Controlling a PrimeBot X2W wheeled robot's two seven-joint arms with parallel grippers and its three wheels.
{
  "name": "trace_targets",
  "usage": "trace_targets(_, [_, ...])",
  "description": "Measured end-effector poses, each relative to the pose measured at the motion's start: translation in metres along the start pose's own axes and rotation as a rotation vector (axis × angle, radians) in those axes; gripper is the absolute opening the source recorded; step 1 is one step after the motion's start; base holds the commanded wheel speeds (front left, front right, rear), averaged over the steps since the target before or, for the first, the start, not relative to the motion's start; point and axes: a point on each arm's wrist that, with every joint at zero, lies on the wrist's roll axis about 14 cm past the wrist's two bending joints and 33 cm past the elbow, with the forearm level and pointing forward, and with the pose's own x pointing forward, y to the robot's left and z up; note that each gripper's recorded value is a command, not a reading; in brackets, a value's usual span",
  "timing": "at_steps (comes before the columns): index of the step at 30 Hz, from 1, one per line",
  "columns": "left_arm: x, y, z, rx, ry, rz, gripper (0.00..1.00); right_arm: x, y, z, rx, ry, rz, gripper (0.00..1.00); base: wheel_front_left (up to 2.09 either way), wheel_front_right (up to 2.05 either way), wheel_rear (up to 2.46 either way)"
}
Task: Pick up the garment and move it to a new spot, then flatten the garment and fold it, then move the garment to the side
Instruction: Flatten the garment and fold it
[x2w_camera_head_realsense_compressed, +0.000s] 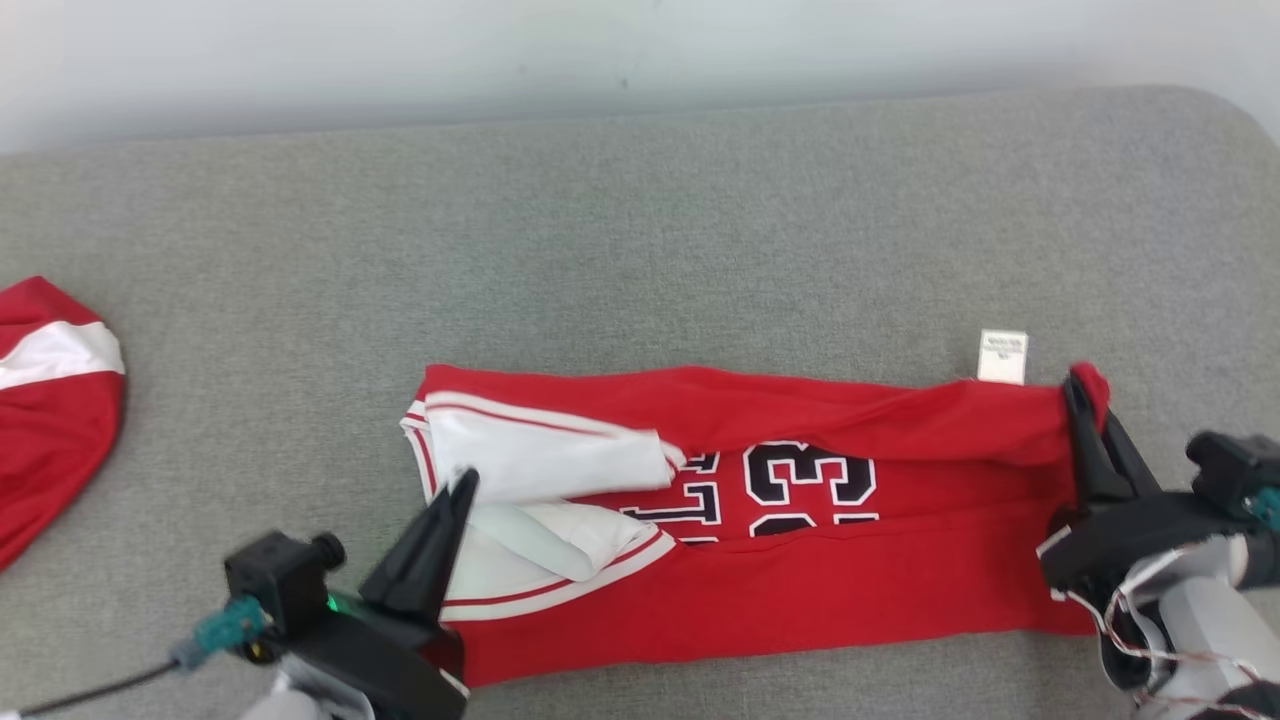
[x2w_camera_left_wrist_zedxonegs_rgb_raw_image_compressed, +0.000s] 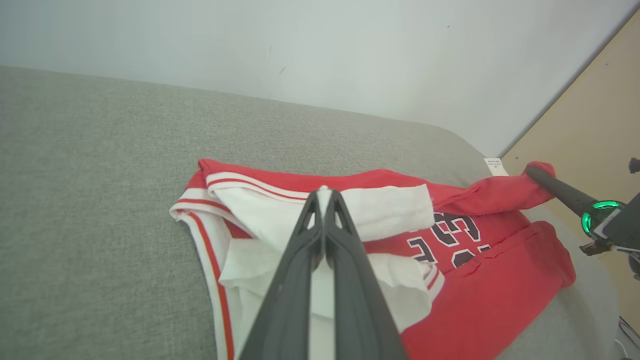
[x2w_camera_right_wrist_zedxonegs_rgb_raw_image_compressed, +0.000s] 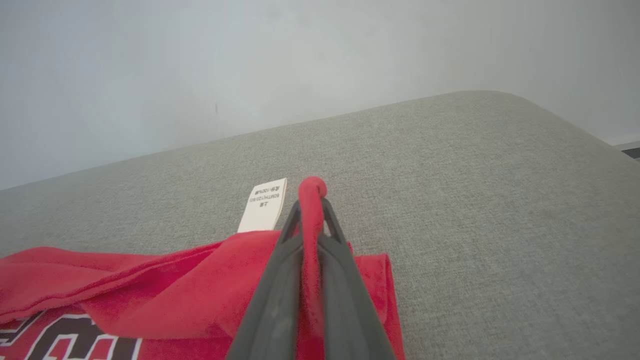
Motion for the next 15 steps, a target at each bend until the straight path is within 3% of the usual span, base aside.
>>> trace_targets(9, [-0.023,0.005,-0.032,-0.071,0.045,0.091,0.0,-0.021,-0.006,-0.008,0.009,0.015,-0.025,0.0,0.0,0.0,0.0])
trace_targets(14, [-0.029,0.011,-0.047,-0.036,0.089,0.121,0.0,-0.03,-0.013,-0.022,0.018,0.058,-0.052,0.0,0.0,0.0,0.0])
trace_targets(15, [-0.03,0.013,-0.046,-0.032,0.084,0.129,0.29,-0.031,-0.015,-0.023,0.022,0.063,-0.057,0.35,0.0,0.0,0.0])
